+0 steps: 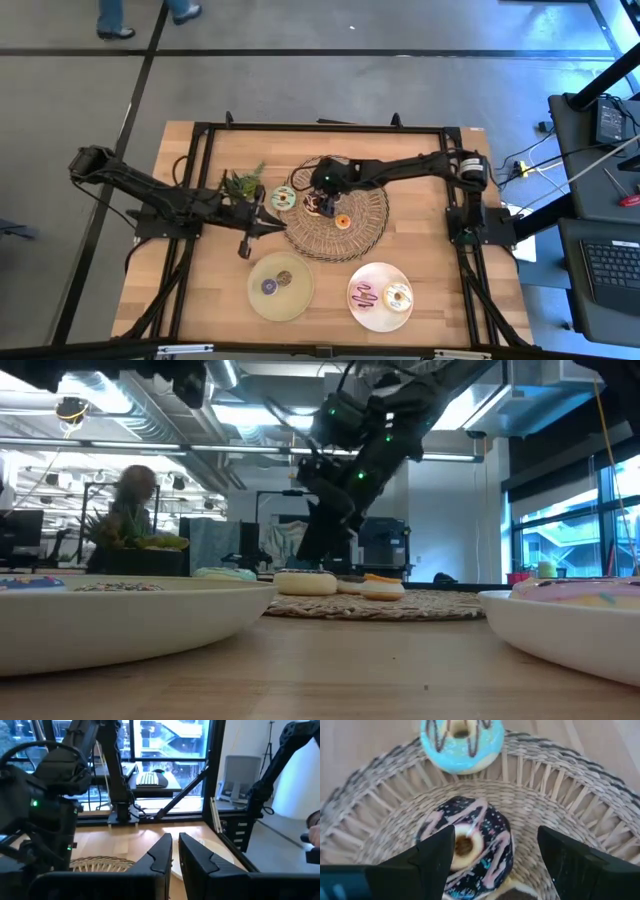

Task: Pick & Place donuts
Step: Put the big black donut on the white plate

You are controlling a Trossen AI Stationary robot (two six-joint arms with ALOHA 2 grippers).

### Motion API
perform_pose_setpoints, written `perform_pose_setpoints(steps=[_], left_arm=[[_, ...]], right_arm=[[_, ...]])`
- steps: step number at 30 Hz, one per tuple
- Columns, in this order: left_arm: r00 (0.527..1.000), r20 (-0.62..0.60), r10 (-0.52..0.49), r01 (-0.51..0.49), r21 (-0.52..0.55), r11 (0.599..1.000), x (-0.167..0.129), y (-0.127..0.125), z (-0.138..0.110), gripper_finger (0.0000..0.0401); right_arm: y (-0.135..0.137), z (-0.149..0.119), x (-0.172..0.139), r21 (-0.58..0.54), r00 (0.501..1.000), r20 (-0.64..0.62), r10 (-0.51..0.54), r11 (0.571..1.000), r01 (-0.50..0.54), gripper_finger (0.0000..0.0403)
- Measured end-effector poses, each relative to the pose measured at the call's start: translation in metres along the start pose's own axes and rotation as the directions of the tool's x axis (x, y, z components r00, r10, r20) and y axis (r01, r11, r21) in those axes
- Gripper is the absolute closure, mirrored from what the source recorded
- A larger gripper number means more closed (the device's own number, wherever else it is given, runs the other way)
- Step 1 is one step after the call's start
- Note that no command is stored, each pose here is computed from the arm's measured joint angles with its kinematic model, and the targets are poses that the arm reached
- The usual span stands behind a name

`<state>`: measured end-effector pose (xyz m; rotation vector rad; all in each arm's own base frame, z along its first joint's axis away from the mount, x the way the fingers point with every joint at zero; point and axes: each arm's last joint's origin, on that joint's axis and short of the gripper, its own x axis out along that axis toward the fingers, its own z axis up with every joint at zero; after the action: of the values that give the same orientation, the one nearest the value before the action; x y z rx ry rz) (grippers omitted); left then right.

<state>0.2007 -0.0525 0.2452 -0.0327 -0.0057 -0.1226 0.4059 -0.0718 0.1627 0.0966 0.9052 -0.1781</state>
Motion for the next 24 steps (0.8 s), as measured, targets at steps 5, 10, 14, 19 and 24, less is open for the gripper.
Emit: perform_pose_setpoints(steps=[5,10,14,19,24], left_arm=[[1.000,-0.024,0.000,-0.001,-0.004,1.000,-0.002,0.001,-0.008,0.0373],[0.999,-0.039,-0.001,0.001,-0.002,1.000,-0.003,0.000,-0.013,0.0372],[0.999,-0.039,-0.001,0.001,-0.001,1.000,-0.003,0.000,-0.013,0.0368],[0.999,-0.045,0.000,0.000,-0.001,1.000,-0.003,0.000,-0.014,0.0363],[0.999,-0.046,0.000,0.000,0.000,1.000,-0.003,0.000,-0.014,0.0366]], right_arm=[[-0.008,-0.005,0.007,0.015,1.000,-0.026,-0.015,1.000,0.016,0.0120],[-0.009,-0.008,0.012,0.018,0.999,-0.045,-0.016,1.000,0.017,0.0120],[-0.009,-0.011,0.015,0.042,0.998,-0.060,-0.010,0.999,0.012,0.0120],[-0.008,-0.012,0.016,0.046,0.998,-0.069,-0.002,0.999,0.006,0.0124],[-0.008,-0.012,0.016,0.066,0.997,-0.074,0.023,0.998,-0.018,0.0160]])
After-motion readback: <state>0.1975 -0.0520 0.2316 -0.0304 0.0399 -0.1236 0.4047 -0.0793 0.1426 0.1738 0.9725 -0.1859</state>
